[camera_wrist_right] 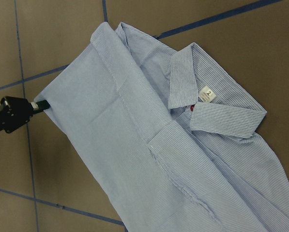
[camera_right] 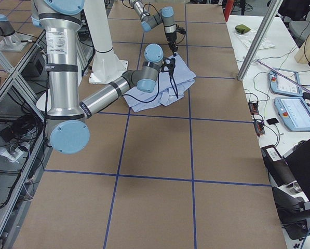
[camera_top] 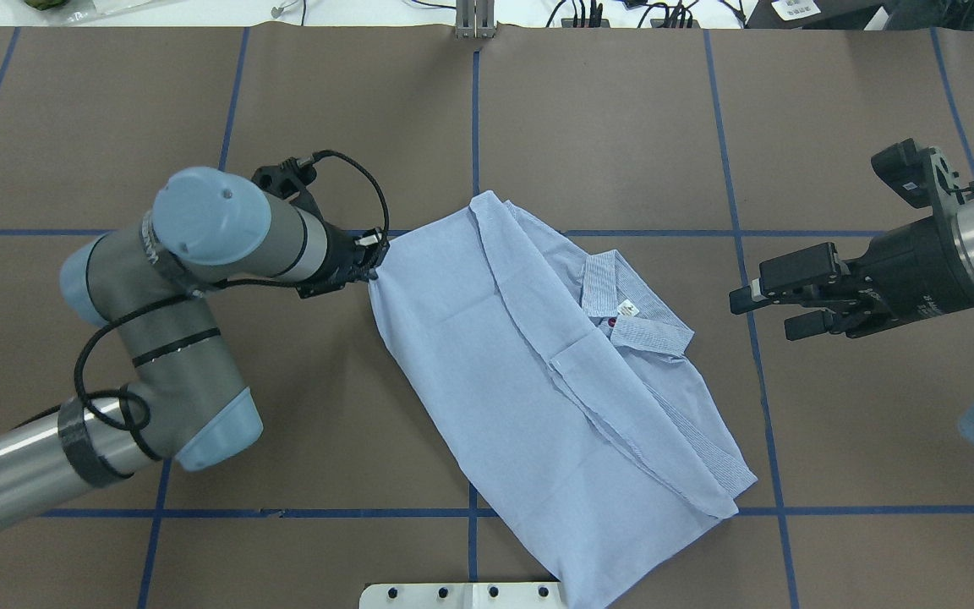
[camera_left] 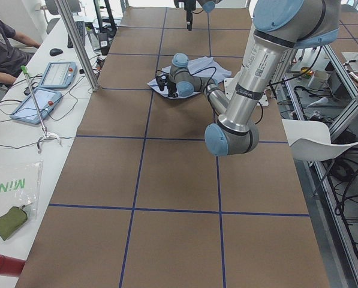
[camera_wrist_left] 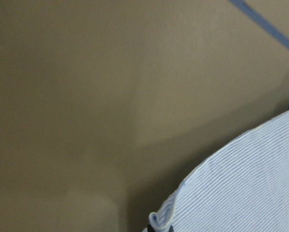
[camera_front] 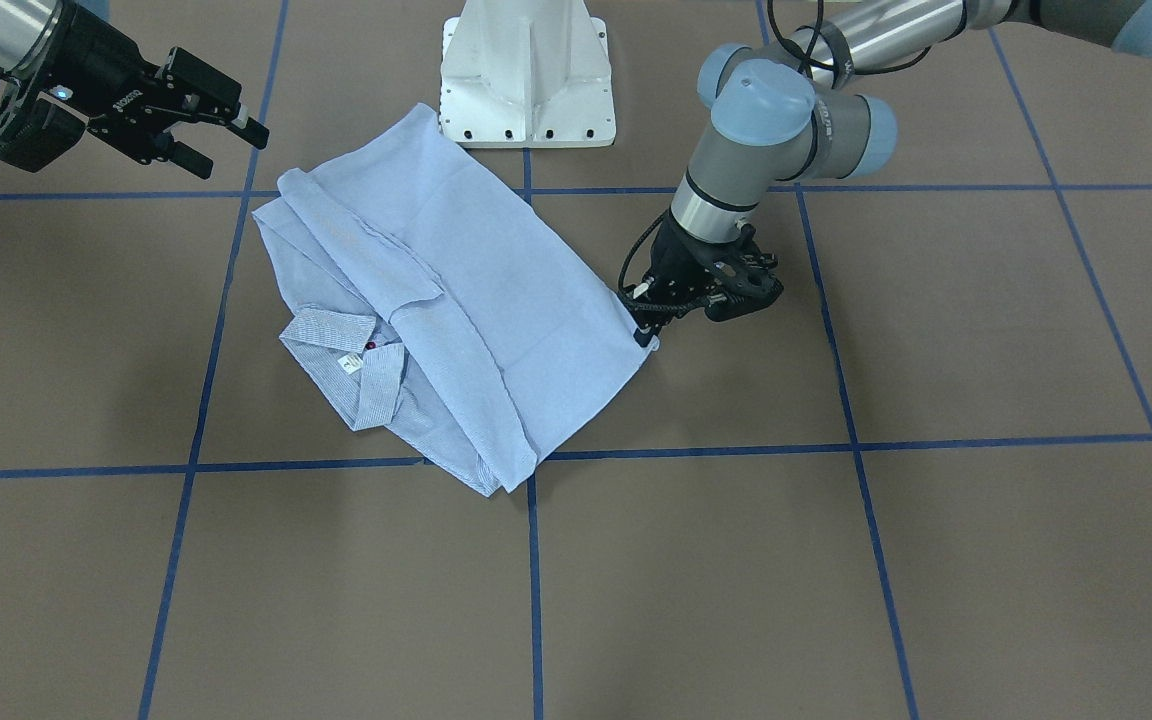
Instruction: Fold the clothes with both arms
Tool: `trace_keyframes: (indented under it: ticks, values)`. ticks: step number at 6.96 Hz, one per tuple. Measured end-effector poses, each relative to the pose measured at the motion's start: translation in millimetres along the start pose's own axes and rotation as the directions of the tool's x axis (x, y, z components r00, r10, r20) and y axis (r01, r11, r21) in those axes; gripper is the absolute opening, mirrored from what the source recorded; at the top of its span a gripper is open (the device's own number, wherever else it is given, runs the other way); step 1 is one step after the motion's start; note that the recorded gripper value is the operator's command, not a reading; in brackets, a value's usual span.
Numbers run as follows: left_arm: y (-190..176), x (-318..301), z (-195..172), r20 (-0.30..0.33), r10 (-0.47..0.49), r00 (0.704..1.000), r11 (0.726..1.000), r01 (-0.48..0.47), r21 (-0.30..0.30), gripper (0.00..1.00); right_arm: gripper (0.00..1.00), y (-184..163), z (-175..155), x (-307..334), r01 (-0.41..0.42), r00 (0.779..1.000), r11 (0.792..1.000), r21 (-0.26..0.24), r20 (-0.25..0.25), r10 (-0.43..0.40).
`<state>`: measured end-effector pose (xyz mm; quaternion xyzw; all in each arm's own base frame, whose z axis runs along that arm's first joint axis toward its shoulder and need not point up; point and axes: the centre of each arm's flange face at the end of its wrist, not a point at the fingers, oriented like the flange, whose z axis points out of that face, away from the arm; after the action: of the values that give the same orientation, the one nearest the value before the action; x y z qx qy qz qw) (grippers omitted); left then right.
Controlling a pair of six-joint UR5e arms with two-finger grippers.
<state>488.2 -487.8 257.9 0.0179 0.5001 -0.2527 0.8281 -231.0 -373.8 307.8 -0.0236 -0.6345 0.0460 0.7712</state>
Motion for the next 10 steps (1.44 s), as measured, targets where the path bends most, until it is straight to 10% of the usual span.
trace_keyframes:
  ticks: [4,8,10]
  values:
    - [-107,60,60,-0.083,0.061,0.995,0.988,-0.048,0.149,0.0,1.0,-7,-8,1,-0.005,1.0,1.0,0.025,0.002,0.005]
    - [-121,112,69,-0.203,0.102,0.974,0.97,-0.052,0.238,0.0,1.0,-13,-9,8,-0.021,1.0,0.999,0.038,-0.008,0.021]
    - [-123,114,71,-0.211,0.105,0.972,0.968,-0.052,0.244,0.99,1.0,-16,-7,11,-0.026,1.0,0.999,0.045,-0.014,0.026]
